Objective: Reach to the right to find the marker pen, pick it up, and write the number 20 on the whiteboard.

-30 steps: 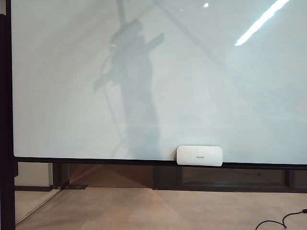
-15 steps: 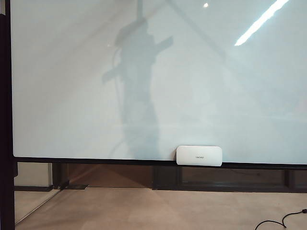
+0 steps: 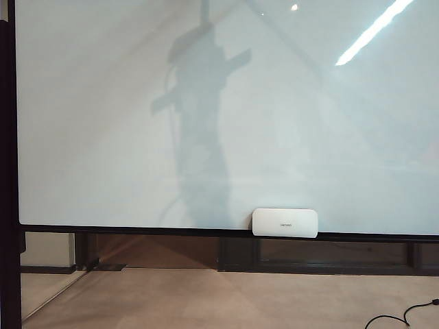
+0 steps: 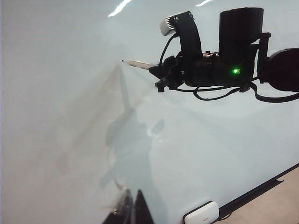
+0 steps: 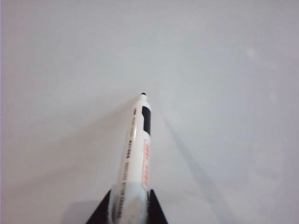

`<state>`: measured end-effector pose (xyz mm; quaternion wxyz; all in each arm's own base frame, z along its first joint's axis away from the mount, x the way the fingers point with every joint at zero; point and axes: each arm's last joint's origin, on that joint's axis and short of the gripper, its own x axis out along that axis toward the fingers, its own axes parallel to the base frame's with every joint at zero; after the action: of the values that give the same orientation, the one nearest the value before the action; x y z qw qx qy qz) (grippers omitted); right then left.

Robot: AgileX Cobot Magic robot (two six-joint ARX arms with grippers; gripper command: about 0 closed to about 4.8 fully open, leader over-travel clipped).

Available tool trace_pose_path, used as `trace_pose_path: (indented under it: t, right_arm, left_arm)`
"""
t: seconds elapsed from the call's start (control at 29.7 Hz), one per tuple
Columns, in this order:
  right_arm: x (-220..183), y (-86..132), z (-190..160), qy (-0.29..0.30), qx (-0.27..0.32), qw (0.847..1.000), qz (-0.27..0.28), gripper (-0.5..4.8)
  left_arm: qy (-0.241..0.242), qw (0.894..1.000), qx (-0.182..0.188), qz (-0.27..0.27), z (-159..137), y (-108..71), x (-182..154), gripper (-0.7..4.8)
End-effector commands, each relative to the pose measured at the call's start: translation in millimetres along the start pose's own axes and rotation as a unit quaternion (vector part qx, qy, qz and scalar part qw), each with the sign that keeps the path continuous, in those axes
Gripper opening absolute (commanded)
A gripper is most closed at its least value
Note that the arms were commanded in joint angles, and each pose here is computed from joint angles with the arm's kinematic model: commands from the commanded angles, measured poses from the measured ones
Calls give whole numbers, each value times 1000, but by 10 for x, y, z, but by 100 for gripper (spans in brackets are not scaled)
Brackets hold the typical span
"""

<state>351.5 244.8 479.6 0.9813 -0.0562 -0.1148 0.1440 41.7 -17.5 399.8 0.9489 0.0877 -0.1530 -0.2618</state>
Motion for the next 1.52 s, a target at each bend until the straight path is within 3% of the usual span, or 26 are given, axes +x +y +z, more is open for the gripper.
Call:
trace_pose_path:
  t: [0.03, 1.01, 1.52]
  right_arm:
    - [-22, -26, 63, -10, 2, 1000, -5, -2]
    - [69, -257, -81, 25, -15, 999, -29, -2]
    - [58, -332, -115, 60, -33, 988, -139, -2]
  left_arm:
    - [-8, 1000, 5, -2, 25, 0, -4, 12]
    - [-8, 1000, 7, 3, 25, 2, -4, 12]
    - [-7, 1000, 7, 3, 24, 2, -4, 12]
